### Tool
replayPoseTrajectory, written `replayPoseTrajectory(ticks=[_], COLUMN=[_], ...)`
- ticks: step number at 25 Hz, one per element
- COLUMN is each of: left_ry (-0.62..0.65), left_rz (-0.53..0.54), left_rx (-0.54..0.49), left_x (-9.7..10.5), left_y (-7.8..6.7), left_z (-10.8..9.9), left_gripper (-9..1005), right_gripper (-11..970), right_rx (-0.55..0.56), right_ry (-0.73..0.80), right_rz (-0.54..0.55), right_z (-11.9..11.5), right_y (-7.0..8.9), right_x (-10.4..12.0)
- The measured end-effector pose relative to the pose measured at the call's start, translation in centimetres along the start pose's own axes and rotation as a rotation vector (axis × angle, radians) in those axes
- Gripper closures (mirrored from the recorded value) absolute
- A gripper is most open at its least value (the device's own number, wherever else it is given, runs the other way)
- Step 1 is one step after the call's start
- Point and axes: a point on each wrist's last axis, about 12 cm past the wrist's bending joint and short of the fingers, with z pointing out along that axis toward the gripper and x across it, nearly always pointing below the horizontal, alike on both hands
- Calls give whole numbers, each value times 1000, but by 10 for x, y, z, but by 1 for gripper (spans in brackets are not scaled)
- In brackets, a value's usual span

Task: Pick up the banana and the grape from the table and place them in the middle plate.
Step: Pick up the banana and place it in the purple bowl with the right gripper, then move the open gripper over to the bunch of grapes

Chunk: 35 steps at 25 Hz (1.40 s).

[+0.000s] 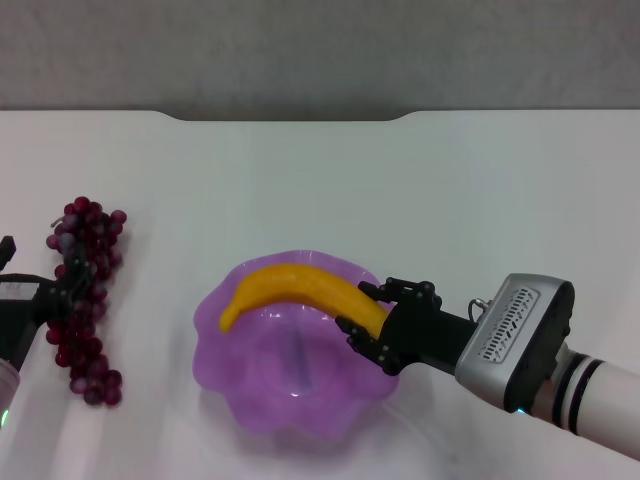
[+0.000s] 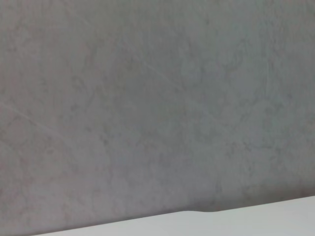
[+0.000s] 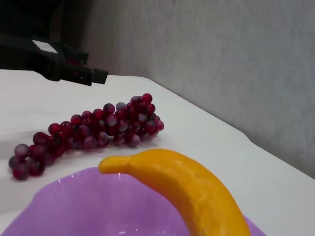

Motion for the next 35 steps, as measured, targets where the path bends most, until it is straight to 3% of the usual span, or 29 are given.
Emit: replayPoseTrajectory(ticks=[14,19,25,30,33,35], left_ry=[2,2,5,4,5,6], left_rz=[1,1,3,3,3,3], left_rx=[-2,-2,-4,-4,-5,-5], left_x=[1,1,1,1,2,2], left_y=[1,1,2,2,2,2], left_z=[-1,-1,-2,-1,-2,-2], left_gripper=[115,115,115,115,115,115], right_gripper=[408,199,80,83,283,328], right_rx=[-11,-6,43,126,198,261], right_ry=[-5,-16,-73,-107,-163,-228], right_rz=[-8,-3,-31,-95,-119,-112], right_z=[1,2,5,-4,-17,-30], right_y=[2,2,-10,-20,-25,-30], right_x=[-2,-5,-20,-22,-22,-24])
